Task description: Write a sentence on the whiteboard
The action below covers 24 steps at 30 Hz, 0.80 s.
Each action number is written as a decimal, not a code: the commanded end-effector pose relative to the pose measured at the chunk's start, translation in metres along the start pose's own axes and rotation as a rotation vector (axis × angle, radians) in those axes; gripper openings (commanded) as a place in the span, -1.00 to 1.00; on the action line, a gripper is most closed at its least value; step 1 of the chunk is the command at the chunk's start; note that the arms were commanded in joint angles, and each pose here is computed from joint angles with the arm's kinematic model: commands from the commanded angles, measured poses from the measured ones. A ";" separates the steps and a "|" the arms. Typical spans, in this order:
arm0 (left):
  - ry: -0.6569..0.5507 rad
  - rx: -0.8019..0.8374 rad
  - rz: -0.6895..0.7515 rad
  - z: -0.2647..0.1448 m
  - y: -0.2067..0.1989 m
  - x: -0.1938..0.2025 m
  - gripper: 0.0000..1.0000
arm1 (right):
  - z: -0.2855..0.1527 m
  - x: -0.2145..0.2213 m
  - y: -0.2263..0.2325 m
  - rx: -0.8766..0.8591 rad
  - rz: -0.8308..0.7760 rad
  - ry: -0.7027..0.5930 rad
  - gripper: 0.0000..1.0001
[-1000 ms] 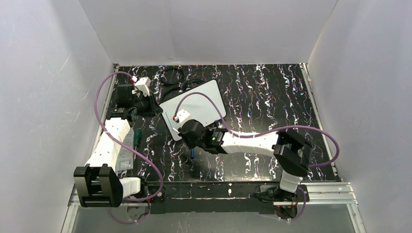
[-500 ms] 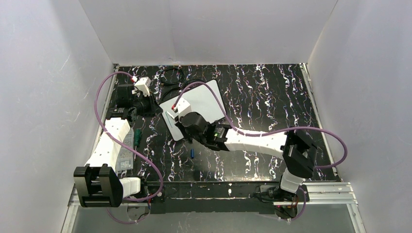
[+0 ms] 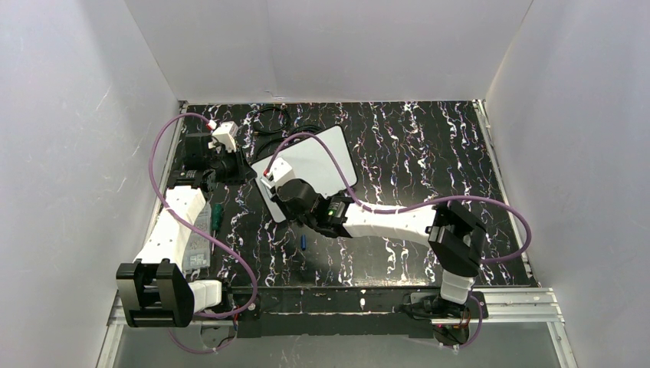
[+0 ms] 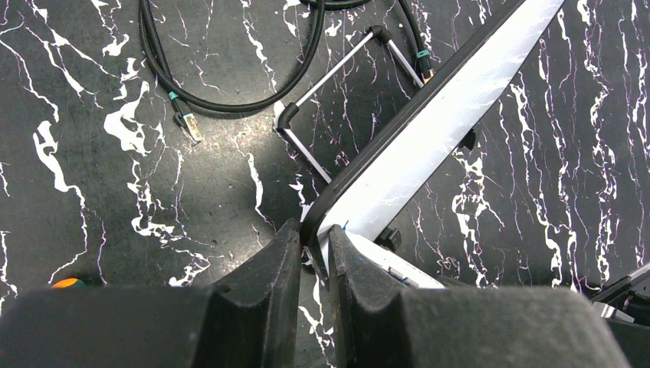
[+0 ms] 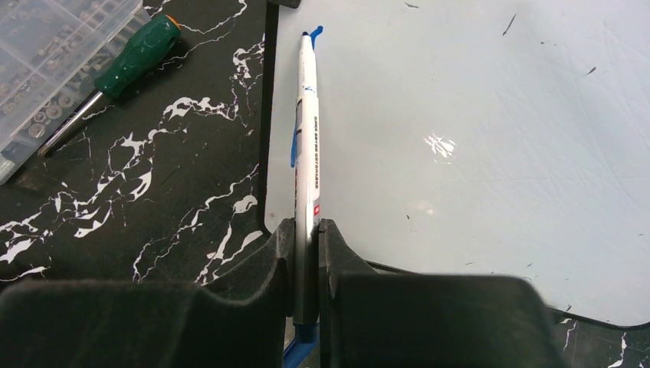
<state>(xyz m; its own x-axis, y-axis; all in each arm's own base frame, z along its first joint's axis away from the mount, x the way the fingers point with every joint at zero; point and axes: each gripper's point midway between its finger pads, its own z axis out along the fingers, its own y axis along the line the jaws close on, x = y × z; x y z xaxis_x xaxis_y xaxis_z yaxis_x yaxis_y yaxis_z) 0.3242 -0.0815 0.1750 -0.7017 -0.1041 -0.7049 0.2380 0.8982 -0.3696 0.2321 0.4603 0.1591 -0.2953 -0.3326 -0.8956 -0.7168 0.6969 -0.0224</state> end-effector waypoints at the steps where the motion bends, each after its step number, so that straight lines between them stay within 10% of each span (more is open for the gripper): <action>1: -0.013 -0.014 0.026 -0.005 0.002 -0.001 -1.00 | 0.002 -0.025 0.000 0.027 0.008 -0.051 -0.97; 24: -0.016 -0.021 0.030 -0.006 0.003 -0.001 -1.00 | -0.008 0.010 -0.022 0.110 0.047 0.022 -0.97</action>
<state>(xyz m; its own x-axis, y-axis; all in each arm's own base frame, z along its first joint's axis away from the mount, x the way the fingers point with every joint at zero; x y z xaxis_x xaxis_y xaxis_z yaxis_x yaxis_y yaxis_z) 0.3244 -0.0808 0.1748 -0.6997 -0.0977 -0.7077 0.2413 0.9001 -0.3628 0.2392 0.4489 0.1553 -0.3237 -0.3242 -0.8889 -0.6556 0.7542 -0.0364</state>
